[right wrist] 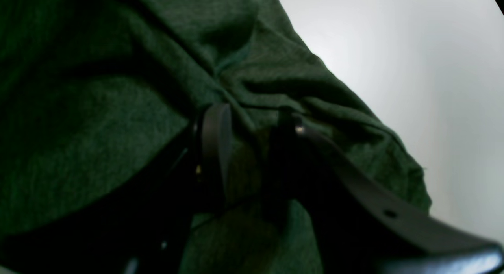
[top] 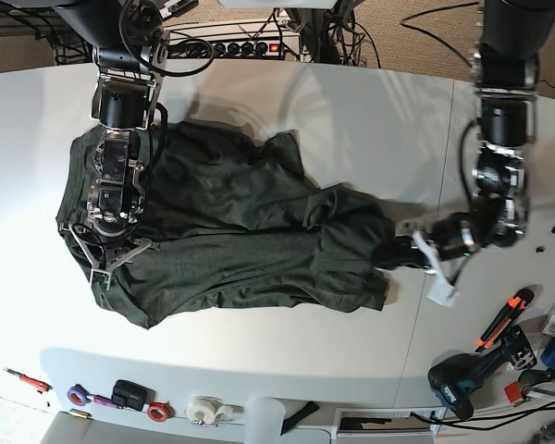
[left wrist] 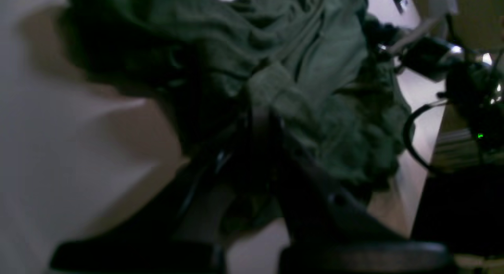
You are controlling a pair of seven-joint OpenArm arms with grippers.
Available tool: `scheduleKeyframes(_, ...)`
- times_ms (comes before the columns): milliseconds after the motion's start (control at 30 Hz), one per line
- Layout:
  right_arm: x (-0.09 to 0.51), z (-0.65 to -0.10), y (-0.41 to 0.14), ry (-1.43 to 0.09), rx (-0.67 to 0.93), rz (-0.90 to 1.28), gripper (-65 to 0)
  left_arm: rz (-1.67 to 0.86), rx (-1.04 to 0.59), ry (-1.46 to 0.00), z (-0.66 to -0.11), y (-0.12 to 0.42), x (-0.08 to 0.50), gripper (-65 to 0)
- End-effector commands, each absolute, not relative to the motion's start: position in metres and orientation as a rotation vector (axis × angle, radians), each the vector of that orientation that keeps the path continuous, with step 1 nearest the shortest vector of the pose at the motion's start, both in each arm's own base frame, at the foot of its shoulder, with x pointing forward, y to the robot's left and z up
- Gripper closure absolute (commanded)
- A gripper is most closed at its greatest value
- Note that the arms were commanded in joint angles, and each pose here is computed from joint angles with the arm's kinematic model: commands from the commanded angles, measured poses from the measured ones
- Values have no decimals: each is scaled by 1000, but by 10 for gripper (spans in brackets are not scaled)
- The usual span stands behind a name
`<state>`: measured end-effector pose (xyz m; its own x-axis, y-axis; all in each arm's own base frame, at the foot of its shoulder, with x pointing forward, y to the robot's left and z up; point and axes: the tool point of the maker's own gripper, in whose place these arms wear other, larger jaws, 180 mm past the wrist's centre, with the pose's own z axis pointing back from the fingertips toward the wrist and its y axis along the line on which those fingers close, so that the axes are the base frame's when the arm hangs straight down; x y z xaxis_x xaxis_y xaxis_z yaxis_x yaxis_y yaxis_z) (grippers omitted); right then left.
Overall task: Layout the t-shirt on the table in an organized manner, then fold the t-shirt properly
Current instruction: 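Stretch the shirt between both grippers, pulling the left gripper outward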
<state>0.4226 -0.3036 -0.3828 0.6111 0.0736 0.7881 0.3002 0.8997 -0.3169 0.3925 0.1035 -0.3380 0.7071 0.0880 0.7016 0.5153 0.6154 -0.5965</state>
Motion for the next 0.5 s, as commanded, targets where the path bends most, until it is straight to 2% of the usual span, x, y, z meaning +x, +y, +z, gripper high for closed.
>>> scheduleKeyframes(0, 431, -366, -312, -948, -476, -154, -204, -303, -904, -831, -310, 109, 404, 0)
scheduleKeyframes(400, 427, -360, -325, -947, -551, -171, -204, -341, -992, -697, -298, 142, 364, 0)
scheduleKeyframes(467, 427, -358, -328, -954, -566, -170, -204, -353, -964, -673, -300, 153, 358, 0)
